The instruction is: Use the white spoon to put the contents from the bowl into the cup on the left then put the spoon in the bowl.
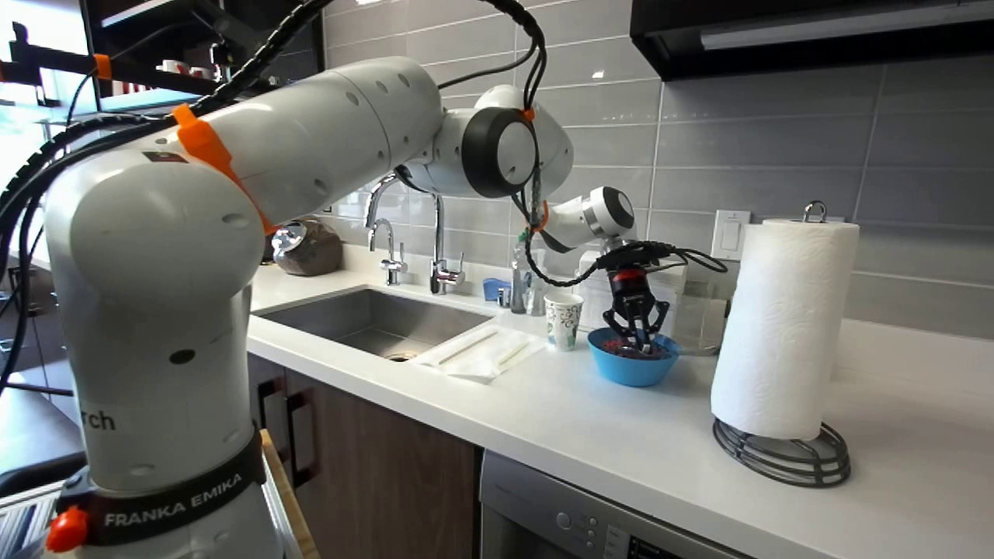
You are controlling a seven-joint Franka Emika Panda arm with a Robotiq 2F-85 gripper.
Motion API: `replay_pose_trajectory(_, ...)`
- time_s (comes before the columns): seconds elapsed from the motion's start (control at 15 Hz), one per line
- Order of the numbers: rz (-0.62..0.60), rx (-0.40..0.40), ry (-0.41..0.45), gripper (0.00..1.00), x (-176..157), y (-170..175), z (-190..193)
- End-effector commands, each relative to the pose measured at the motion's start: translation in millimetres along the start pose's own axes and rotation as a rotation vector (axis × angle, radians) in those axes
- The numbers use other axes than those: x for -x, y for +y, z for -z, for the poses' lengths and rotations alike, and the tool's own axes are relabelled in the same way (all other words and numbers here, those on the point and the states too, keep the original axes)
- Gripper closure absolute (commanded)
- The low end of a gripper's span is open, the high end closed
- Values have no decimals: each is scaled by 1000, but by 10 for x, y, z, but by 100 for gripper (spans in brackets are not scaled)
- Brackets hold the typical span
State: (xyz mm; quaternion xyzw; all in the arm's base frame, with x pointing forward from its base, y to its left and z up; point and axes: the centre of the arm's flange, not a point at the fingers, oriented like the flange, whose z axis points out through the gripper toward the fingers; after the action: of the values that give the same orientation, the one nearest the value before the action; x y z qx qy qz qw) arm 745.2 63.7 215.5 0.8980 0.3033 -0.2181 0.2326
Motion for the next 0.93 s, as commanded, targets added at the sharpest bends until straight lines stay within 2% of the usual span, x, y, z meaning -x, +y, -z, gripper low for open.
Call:
replay_pose_trajectory(0.0,-29,-38,99,96,83,13,-94)
replay_pose_trajectory(0.87,-61,-63,244,96,265,229,21)
